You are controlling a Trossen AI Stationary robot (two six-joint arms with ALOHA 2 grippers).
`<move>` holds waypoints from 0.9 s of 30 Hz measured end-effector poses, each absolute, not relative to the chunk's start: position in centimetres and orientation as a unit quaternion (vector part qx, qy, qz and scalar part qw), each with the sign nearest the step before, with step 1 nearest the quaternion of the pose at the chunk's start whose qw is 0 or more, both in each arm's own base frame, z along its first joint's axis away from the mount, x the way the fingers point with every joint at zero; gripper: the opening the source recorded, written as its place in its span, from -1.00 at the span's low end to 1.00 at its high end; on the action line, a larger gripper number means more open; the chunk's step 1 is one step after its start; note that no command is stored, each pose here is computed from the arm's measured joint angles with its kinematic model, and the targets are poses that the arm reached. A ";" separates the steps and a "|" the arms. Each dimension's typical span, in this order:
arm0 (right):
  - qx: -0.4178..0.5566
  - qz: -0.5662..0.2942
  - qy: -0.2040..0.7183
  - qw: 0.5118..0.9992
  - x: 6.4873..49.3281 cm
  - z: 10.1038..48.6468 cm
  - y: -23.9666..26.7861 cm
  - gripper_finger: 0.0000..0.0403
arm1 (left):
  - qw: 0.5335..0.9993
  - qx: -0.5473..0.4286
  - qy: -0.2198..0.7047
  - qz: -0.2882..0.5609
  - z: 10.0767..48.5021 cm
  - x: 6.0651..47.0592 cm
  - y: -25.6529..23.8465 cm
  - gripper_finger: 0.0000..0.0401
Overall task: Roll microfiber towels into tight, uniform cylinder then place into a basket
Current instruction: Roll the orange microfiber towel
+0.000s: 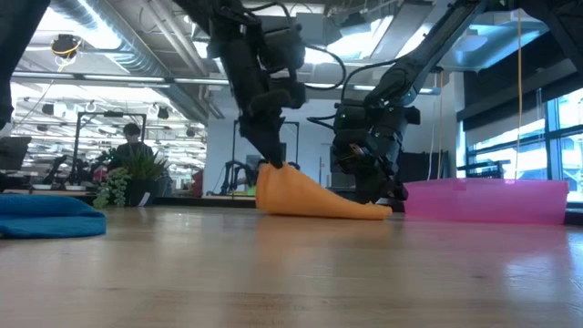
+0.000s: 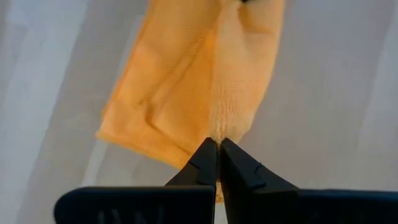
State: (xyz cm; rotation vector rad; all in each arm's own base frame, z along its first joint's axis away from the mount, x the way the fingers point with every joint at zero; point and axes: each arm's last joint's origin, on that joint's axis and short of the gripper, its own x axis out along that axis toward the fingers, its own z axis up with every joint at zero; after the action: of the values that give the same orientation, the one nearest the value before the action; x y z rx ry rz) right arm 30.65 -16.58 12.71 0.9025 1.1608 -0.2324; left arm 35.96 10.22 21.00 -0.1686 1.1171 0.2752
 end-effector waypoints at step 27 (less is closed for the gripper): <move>0.398 -0.111 0.542 0.732 30.9 12.7 -15.8 -0.96 | 0.836 -0.054 0.515 0.180 18.2 37.0 13.8 -1.00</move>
State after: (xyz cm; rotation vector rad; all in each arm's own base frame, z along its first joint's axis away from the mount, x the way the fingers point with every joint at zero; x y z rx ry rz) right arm 30.89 -15.82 12.67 0.8754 1.1916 -0.2449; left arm 37.00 13.77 18.18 -0.1151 1.0897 0.3818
